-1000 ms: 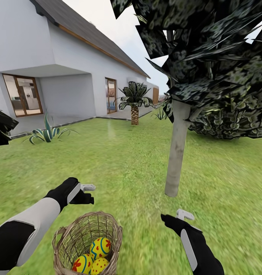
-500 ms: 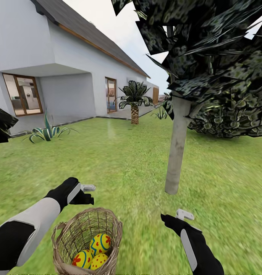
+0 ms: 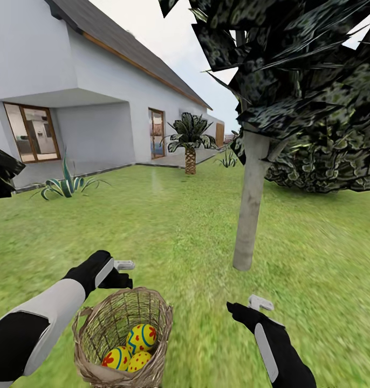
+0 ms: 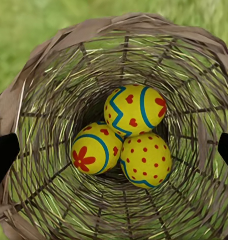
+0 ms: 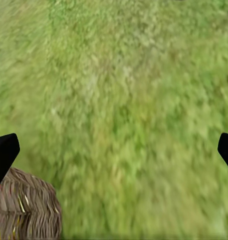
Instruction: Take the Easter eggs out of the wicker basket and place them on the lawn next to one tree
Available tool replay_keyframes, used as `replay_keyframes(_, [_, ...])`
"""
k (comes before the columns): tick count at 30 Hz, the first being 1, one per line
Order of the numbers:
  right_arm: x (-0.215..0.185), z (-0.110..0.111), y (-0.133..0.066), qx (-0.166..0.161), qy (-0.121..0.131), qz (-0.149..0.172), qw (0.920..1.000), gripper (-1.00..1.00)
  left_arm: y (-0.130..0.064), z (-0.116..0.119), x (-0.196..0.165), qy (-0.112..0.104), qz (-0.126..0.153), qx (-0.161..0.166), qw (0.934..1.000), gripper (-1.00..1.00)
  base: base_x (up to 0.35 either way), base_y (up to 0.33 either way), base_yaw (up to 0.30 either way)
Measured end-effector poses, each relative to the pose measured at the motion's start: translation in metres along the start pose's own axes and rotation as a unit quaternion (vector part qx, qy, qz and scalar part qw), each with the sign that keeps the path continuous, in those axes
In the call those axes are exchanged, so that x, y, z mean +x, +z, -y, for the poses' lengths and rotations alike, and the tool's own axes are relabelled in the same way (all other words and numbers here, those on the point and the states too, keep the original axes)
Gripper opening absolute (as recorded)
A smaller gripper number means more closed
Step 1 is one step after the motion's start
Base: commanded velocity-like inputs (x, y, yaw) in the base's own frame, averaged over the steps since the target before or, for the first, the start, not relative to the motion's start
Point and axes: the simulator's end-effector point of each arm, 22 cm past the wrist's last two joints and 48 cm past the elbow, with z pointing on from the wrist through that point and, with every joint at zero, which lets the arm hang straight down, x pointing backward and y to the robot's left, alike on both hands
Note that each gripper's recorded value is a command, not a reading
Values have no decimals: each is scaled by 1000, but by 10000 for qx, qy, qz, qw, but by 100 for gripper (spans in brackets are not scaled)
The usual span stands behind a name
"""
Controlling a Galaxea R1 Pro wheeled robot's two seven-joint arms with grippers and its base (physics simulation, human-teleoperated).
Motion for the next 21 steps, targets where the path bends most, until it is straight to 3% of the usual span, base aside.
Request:
replay_keyframes(8, [16,6,7,-5,-2,2,10000,100,14,1,11,3,4,6,10000,100,0,0,0])
replay_keyframes(11, [25,32,8,257,-47,-34,9997,100,10,2,1,-82,135,36,9999,100,0,0,0])
replay_keyframes(14, [30,40,9,333,-6,-79,9994,100,10,2,1,-83,135,36,9999,100,0,0,0])
replay_keyframes(21, [33,41,10,339,2,-108,9994,100,10,2,1,-83,135,36,9999,100,0,0,0])
